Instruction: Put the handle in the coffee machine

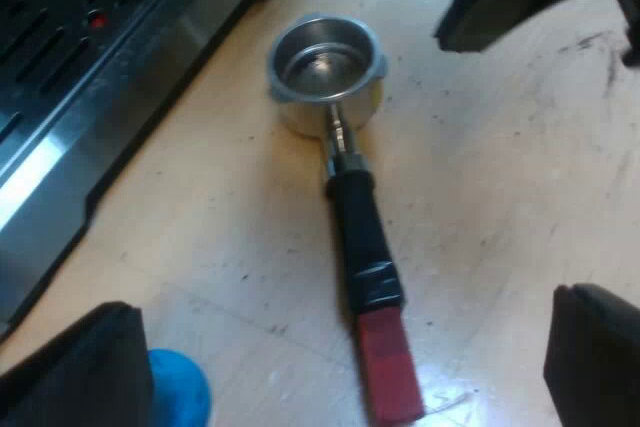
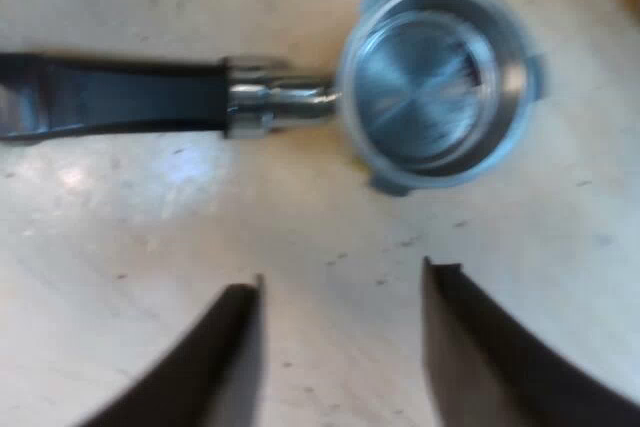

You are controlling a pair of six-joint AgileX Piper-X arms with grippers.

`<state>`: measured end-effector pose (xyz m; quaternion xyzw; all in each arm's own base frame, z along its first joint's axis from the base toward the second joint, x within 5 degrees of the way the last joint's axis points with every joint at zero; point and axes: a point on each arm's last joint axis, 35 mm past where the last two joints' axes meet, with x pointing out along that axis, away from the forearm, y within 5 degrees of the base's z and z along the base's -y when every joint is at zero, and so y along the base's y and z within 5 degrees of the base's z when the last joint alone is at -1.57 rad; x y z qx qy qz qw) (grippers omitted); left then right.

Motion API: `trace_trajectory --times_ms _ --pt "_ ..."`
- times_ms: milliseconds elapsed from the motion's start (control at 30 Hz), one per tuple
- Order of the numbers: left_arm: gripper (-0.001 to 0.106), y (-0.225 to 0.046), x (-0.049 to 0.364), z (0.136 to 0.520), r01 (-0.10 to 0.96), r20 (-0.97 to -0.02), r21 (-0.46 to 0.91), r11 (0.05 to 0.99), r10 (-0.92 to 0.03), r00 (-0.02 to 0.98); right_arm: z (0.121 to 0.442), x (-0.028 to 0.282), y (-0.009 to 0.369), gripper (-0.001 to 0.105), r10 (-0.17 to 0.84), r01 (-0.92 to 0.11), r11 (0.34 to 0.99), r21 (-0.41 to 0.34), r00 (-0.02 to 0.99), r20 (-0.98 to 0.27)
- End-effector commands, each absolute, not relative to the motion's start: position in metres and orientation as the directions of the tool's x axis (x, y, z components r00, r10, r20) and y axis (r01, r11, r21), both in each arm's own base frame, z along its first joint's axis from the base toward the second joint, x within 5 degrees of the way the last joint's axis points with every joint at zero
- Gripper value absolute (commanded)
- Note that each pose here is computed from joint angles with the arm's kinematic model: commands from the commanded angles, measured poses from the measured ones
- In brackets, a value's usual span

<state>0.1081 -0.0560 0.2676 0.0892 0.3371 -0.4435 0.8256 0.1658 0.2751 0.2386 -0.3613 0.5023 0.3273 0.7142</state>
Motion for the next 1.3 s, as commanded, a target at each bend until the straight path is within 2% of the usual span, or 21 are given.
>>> trace_trajectory --times_ms 33,67,133,267,367,600,767,1000,1100,1300 --pt "0.086 -0.065 0.107 0.274 0.816 -0.594 -0.170 0.552 -0.718 0.363 0.246 0.177 0.266 0.079 0.095 -0.829 0.512 -0.225 0.315 -0.944" --pt "0.090 -0.068 0.107 0.275 0.835 -0.582 -0.157 0.527 -0.733 0.353 0.246 0.183 0.263 0.079 0.102 -0.832 0.514 -0.208 0.300 -0.949" --pt "0.090 -0.071 0.107 0.277 0.843 -0.577 -0.137 0.519 -0.734 0.358 0.246 0.193 0.260 0.079 0.139 -0.829 0.534 -0.167 0.281 -0.950" --pt "0.090 -0.074 0.110 0.275 0.828 -0.583 -0.180 0.531 -0.736 0.345 0.250 0.215 0.257 0.080 0.236 -0.807 0.575 -0.131 0.317 -0.918" --pt "0.090 -0.076 0.113 0.272 0.824 -0.597 -0.192 0.533 -0.730 0.333 0.251 0.224 0.256 0.080 0.289 -0.818 0.566 -0.100 0.310 -0.906" --pt "0.089 -0.078 0.118 0.267 0.818 -0.616 -0.206 0.538 -0.720 0.319 0.224 0.234 0.263 0.080 0.227 -0.830 0.540 -0.140 0.304 -0.925" --pt "0.089 -0.080 0.121 0.266 0.817 -0.619 -0.206 0.539 -0.719 0.318 0.201 0.241 0.271 0.079 0.200 -0.823 0.549 -0.144 0.296 -0.934" --pt "0.089 -0.080 0.121 0.266 0.817 -0.619 -0.206 0.539 -0.719 0.318 0.185 0.245 0.273 0.079 0.164 -0.819 0.550 -0.162 0.297 -0.941" --pt "0.089 -0.080 0.121 0.266 0.817 -0.619 -0.206 0.539 -0.719 0.318 0.182 0.246 0.273 0.079 0.156 -0.818 0.552 -0.161 0.291 -0.944" --pt "0.089 -0.080 0.121 0.266 0.817 -0.619 -0.206 0.539 -0.719 0.318 0.175 0.247 0.273 0.079 0.184 -0.834 0.542 -0.100 0.234 -0.955"
